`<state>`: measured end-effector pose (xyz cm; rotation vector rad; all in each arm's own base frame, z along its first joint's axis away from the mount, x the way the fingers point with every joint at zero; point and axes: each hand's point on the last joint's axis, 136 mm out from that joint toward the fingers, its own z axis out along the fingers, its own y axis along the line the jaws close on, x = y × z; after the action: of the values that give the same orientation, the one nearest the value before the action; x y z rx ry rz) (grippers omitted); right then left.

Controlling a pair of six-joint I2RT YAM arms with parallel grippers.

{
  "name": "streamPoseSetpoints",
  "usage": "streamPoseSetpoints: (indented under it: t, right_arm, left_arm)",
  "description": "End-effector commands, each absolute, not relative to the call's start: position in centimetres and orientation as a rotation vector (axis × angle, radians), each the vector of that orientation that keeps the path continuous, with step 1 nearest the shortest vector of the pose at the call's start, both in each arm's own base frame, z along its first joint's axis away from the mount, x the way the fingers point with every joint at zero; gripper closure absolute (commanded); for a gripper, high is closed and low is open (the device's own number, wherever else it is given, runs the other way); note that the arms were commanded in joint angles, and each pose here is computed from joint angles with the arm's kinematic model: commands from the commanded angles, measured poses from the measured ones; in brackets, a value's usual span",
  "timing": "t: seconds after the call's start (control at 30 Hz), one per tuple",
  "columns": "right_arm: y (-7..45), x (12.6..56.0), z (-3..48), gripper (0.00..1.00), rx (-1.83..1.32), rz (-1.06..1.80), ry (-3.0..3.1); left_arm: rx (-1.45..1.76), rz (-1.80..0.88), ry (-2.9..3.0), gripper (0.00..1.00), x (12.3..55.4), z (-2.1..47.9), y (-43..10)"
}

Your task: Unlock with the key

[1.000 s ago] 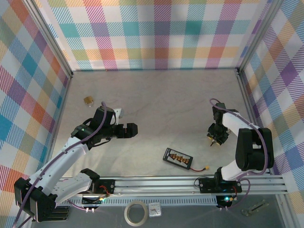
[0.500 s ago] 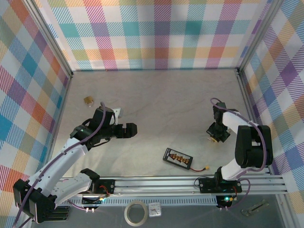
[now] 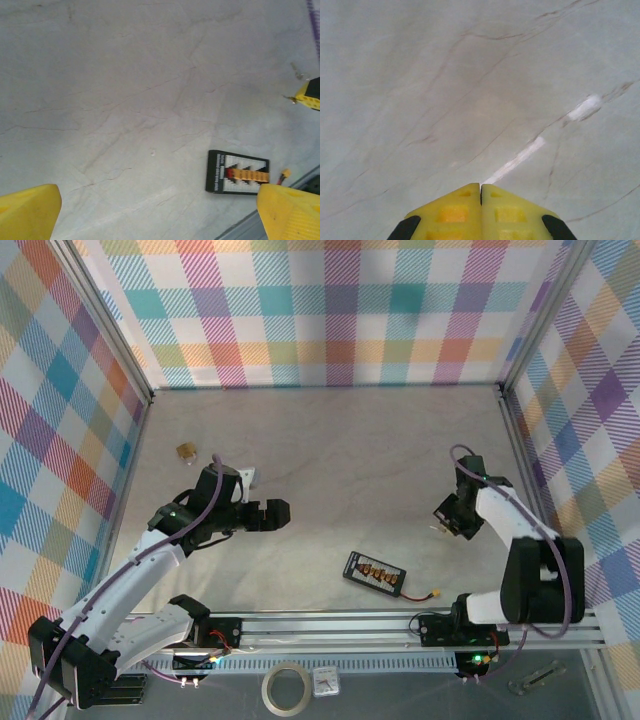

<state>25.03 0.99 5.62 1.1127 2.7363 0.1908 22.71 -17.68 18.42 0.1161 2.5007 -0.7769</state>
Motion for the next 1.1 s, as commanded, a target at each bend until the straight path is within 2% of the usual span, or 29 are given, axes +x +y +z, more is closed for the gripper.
streamPoseSetpoints:
  t: [0.0,0.2,0.3,0.4,0.67,0.83,1.07]
  right_arm:
    - [4.3,26.3,9.5,1.0,1.012,0.51,2.643]
    - [9.7,27.4,17.7,1.0,0.76,0.75,2.52]
    - [13.1,27.8,20.0,1.0,0.658,0.834,2.499]
    - [16.3,28.0,21.5,1.0,0.585,0.885,2.481]
    - [21.1,27.3,23.3,1.0,0.506,0.961,2.446]
    - [22.0,26.8,22.8,1.0,0.507,0.984,2.442]
    - [22.7,26.4,22.2,1.0,0.51,1.007,2.442]
  left_arm:
    - [0.1,-0.995,2.408,0.0,22.8,20.8,-20.2]
    - [-0.036,-1.388,2.232,0.02,22.8,25.6,-25.2]
    - [-0.081,-1.488,2.164,0.03,22.4,27.9,-27.4]
    - [-0.17,-1.548,2.141,0.09,22.5,28.4,-29.0]
    - [-0.424,-1.591,2.117,0.25,24.0,25.2,-30.8]
    - [-0.501,-1.661,2.124,0.29,23.9,23.7,-32.9]
    - [-0.658,-1.69,2.098,0.28,23.8,22.5,-33.2]
